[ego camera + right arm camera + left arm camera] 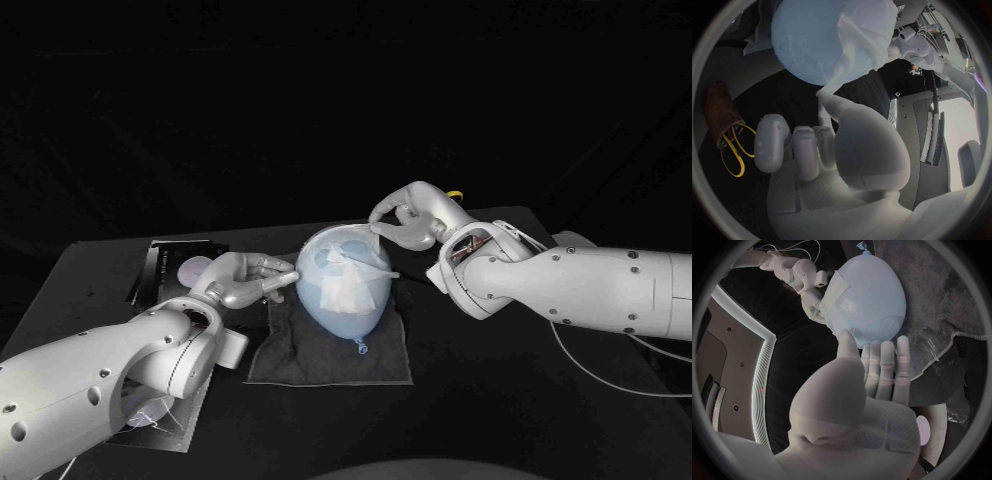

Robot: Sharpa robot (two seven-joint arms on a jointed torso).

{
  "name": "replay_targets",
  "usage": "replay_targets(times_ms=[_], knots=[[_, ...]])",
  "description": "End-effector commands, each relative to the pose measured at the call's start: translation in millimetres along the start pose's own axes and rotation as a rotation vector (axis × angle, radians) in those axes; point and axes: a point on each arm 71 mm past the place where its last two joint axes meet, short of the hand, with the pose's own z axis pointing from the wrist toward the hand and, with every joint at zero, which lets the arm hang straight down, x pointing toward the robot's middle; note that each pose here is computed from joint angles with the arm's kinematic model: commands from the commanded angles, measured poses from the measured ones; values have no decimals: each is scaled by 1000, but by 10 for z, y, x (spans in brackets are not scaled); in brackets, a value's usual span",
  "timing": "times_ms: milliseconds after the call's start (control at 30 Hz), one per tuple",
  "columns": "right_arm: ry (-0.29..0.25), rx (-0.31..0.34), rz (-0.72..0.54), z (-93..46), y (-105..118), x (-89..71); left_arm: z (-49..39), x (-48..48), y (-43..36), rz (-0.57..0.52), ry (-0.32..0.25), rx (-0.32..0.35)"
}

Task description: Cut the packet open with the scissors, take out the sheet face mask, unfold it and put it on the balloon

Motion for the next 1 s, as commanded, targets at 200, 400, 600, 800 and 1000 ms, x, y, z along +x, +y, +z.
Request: replay_targets(times_ms=[200,400,600,800,1000], knots=[[40,29,-52,61,-39,37,1,24,-25,-5,13,9],[64,57,-79,85,-68,62,-1,26,-26,-6,14,9],[76,78,-94,109,-80,87,-1,29,-27,-7,14,9],[37,92,-104,133,-84,76,0,36,-30,-7,16,10],[-14,95,-88,146,-72,57,0,41,-31,-8,18,9]])
